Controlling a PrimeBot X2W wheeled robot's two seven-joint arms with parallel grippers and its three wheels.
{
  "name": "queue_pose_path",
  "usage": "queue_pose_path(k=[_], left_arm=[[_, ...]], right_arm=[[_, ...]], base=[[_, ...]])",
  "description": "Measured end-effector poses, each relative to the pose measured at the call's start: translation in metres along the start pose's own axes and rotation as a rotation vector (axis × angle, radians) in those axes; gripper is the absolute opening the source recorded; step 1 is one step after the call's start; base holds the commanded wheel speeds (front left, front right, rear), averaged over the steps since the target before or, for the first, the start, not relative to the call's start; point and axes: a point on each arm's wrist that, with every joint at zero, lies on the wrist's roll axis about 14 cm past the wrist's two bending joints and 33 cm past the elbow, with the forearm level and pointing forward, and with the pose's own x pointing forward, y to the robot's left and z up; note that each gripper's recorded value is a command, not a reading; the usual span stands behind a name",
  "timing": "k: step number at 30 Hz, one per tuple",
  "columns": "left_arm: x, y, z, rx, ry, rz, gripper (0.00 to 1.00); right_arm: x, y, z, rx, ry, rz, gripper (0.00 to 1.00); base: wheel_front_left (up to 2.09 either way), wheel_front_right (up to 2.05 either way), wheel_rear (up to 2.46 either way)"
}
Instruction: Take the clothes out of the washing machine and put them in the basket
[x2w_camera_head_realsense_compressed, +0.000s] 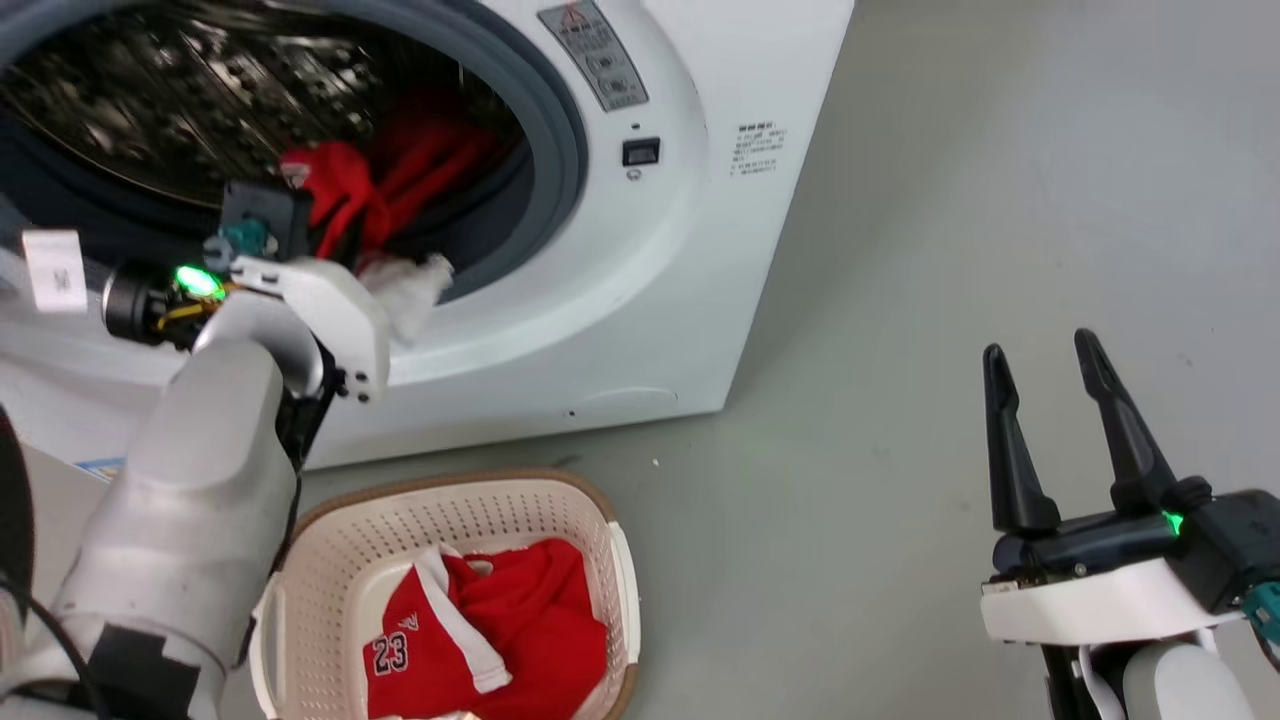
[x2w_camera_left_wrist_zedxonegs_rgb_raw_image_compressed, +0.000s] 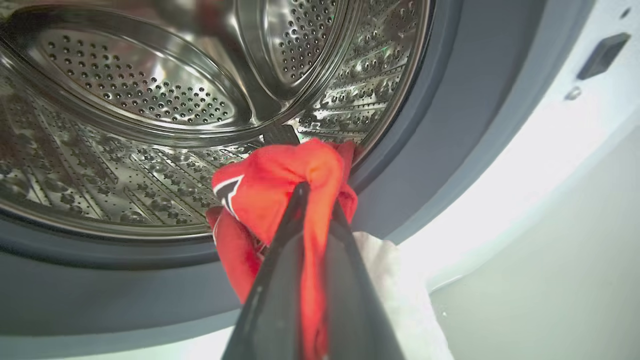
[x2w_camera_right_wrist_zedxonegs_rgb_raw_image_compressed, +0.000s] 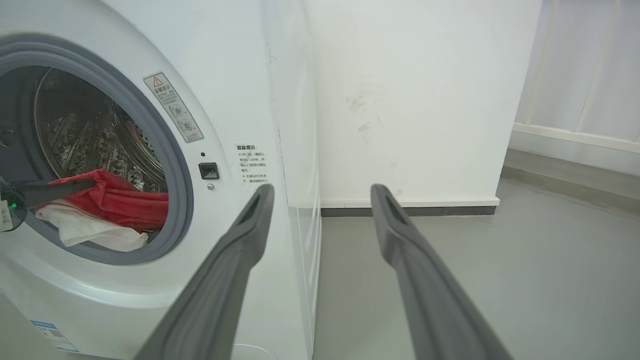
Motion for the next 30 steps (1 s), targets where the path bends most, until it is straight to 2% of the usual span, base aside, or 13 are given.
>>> queue_pose_path(k=[10, 18, 25, 30], left_arm=[[-0.072, -0.016, 0.025, 0.002, -0.15, -0.016, 0.0], [-0.119, -0.036, 0.039, 0.01, -0.205, -0.031, 0.0], [-0.154, -0.051, 0.044, 0.01, -0.206, -0.047, 0.0], [-0.165, -0.054, 0.028, -0.004, -0.15, -0.047, 0.0]], right_arm=[[-0.029, 0.011, 0.023, 0.002, -0.048, 0.026, 1.0], [-0.039, 0.019, 0.03, 0.009, -0.065, 0.046, 1.0], [-0.038, 0.023, 0.031, 0.013, -0.068, 0.06, 1.0], [-0.035, 0.024, 0.025, 0.016, -0.053, 0.064, 1.0]], base=[[0.0, 0.0, 0.0], [0.0, 0.0, 0.0], [0.0, 0.0, 0.0], [0.0, 0.0, 0.0]])
